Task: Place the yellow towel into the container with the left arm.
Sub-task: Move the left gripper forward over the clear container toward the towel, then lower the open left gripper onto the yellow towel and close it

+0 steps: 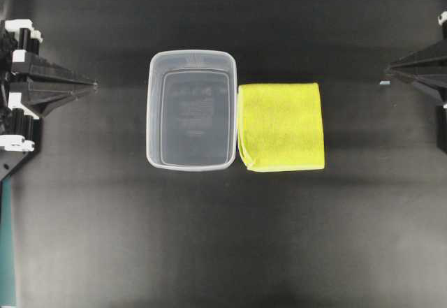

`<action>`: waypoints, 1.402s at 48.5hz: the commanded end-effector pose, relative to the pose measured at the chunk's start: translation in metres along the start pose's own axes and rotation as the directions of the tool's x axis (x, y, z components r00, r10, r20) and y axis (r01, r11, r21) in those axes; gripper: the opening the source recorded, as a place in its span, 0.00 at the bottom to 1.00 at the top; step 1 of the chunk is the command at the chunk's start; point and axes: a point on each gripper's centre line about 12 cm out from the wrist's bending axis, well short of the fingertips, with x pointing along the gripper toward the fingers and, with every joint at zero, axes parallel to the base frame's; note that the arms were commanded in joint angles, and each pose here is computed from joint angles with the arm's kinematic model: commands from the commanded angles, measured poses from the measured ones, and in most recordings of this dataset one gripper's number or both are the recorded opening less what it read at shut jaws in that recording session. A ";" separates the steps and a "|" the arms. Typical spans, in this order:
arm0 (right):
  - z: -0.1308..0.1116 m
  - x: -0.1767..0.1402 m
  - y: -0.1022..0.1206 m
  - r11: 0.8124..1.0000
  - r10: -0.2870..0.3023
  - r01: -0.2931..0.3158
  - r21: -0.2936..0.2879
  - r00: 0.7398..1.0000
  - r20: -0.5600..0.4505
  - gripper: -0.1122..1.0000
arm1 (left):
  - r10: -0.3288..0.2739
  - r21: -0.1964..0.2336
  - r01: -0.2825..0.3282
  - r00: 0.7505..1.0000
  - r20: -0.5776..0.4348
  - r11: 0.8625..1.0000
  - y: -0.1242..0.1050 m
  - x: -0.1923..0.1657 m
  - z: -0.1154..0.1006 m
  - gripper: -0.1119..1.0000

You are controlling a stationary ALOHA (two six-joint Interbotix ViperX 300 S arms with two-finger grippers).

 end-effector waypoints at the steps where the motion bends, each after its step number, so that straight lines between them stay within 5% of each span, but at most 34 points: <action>1: 0.008 0.002 0.001 1.000 0.006 -0.007 0.016 1.000 0.023 0.11 | 0.004 0.002 -0.004 0.999 0.038 1.000 0.002 0.008 0.017 0.15; 9: 0.013 -0.001 0.002 0.998 0.009 -0.013 0.066 0.999 0.047 0.10 | 0.002 -0.017 -0.001 0.999 0.043 1.000 0.002 0.024 0.033 0.10; 20: 0.014 -0.009 0.001 0.992 0.001 -0.003 0.129 1.000 0.017 0.10 | 0.010 -0.010 -0.011 0.990 -0.138 1.000 0.003 0.070 0.035 0.10; 27: 0.009 -0.013 0.000 0.992 0.000 0.006 0.127 0.999 -0.044 0.10 | 0.026 0.016 -0.022 0.956 -0.292 1.000 0.008 0.109 0.041 0.10; 36: 0.011 -0.023 -0.001 0.993 -0.004 0.011 0.119 0.998 -0.061 0.17 | 0.037 0.059 -0.010 0.873 -0.486 0.998 0.011 0.153 0.033 0.11; 43: 0.012 -0.031 -0.003 0.993 -0.017 0.022 0.118 0.999 -0.043 0.44 | 0.044 0.069 -0.003 0.794 -0.606 0.998 0.014 0.188 0.022 0.14; 50: 0.020 -0.038 -0.003 0.993 -0.017 0.016 0.115 1.000 0.006 0.71 | 0.052 0.074 -0.003 0.738 -0.673 0.997 0.019 0.221 0.010 0.45; 58: 0.026 -0.045 -0.003 0.993 -0.018 0.014 0.117 0.999 0.035 0.78 | 0.047 0.081 0.020 0.667 -0.743 0.997 0.017 0.263 -0.017 0.85; 64: 0.027 -0.049 -0.003 0.993 -0.019 0.014 0.116 0.999 0.045 0.78 | 0.045 0.087 0.046 0.569 -0.821 0.995 0.017 0.287 -0.050 0.92; 68: 0.028 -0.050 -0.003 0.993 -0.019 0.013 0.118 0.999 0.051 0.78 | 0.042 0.094 0.073 0.525 -0.850 0.993 0.015 0.302 -0.077 0.92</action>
